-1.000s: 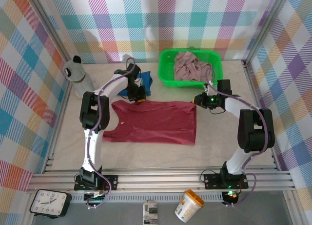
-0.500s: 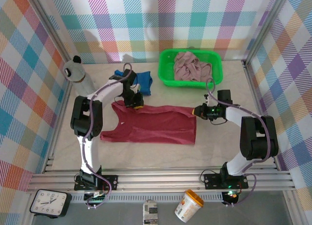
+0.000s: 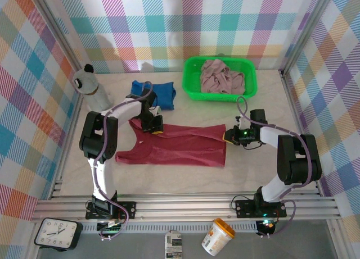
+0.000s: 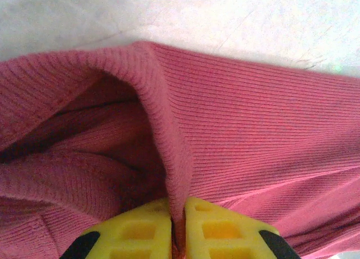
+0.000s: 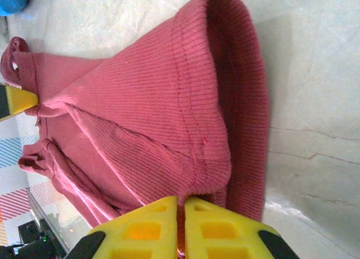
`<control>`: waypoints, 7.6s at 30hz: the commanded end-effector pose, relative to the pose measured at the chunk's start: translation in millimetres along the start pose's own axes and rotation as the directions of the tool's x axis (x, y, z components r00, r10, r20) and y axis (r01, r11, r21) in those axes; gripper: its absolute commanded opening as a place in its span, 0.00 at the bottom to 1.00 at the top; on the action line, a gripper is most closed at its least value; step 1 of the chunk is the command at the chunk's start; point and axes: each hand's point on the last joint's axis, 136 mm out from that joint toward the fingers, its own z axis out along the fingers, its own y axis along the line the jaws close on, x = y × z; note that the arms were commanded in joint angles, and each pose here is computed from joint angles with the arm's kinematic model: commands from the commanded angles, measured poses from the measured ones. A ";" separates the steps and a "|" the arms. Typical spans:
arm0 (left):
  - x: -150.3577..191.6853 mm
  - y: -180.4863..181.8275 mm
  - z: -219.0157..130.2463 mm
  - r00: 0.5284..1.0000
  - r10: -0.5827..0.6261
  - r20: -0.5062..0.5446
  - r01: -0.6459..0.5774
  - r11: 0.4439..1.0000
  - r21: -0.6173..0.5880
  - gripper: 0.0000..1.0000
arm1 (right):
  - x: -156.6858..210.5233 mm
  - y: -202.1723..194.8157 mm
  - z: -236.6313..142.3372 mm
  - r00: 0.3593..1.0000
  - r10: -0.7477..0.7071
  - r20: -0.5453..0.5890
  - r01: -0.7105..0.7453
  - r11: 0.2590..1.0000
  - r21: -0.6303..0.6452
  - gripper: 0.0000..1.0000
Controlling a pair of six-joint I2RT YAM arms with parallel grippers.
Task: Fold and stack the tank tops
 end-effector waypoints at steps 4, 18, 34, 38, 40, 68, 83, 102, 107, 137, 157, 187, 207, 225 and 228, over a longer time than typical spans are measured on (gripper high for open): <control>5.9 12.6 -4.5 1.000 0.029 0.006 -0.029 0.998 -0.053 0.12 | 12.0 -12.0 1.1 0.996 0.086 -0.032 -0.085 0.995 0.044 0.13; 14.4 12.0 -5.7 0.999 0.041 -0.011 -0.042 0.998 -0.040 0.19 | 35.2 -7.3 -11.9 0.993 0.105 -0.056 -0.101 0.992 0.076 0.26; 11.2 -9.9 -67.5 0.997 0.075 0.026 -0.073 0.996 -0.060 0.31 | -44.8 70.0 8.3 0.991 -0.121 0.051 0.121 0.993 0.000 0.37; -13.5 -28.2 -58.9 0.995 0.074 0.067 -0.075 0.997 0.013 0.31 | -57.3 60.4 31.0 0.991 -0.129 0.033 0.128 0.991 0.041 0.37; -21.9 -34.1 -47.8 0.994 0.082 0.066 -0.085 0.996 0.030 0.30 | -58.1 50.5 39.2 0.994 -0.104 0.017 0.103 0.992 0.069 0.36; -36.0 31.8 -66.4 0.990 0.095 0.104 -0.059 0.949 -0.309 0.37 | 2.2 63.4 20.8 0.973 -0.228 -0.032 0.231 0.962 0.144 0.35; -97.8 88.8 -67.9 0.980 0.005 0.199 0.067 0.933 -0.354 0.42 | 45.9 13.5 52.6 0.976 -0.139 -0.167 0.179 0.951 0.252 0.35; -73.6 131.1 -38.1 0.995 -0.042 0.091 0.074 0.918 -0.390 0.13 | 47.7 -15.6 39.7 0.983 -0.072 -0.166 0.122 0.942 0.312 0.32; -78.0 127.2 -52.5 0.993 -0.016 0.116 0.060 0.919 -0.390 0.00 | 44.9 -19.0 37.1 0.986 -0.065 -0.152 0.111 0.942 0.316 0.32; -46.9 177.7 -44.4 0.998 0.049 0.048 -0.014 0.828 -0.560 0.05 | 37.2 -17.0 32.5 0.992 -0.095 -0.086 0.117 0.942 0.315 0.32; -53.8 85.5 -109.3 0.980 -0.013 0.199 0.075 0.948 -0.310 0.44 | 39.7 12.5 23.1 0.969 -0.245 -0.015 0.243 0.953 0.183 0.32; -47.8 -24.6 14.6 0.999 0.048 -0.020 -0.049 0.994 -0.102 0.37 | 42.2 5.7 26.4 0.975 -0.219 -0.040 0.222 0.954 0.202 0.32; 0.6 -32.1 -20.9 0.996 0.084 -0.026 -0.085 0.996 -0.018 0.01 | 41.6 -5.4 23.9 0.982 -0.182 -0.044 0.188 0.946 0.266 0.31; 37.3 17.6 15.4 0.993 0.062 -0.104 -0.076 0.988 -0.137 0.05 | 37.9 -9.0 21.4 0.985 -0.166 -0.049 0.173 0.936 0.305 0.31; 35.3 39.3 20.7 0.995 0.047 -0.093 -0.069 0.968 -0.240 0.05 | 37.1 -10.5 19.3 0.987 -0.156 -0.043 0.162 0.934 0.320 0.31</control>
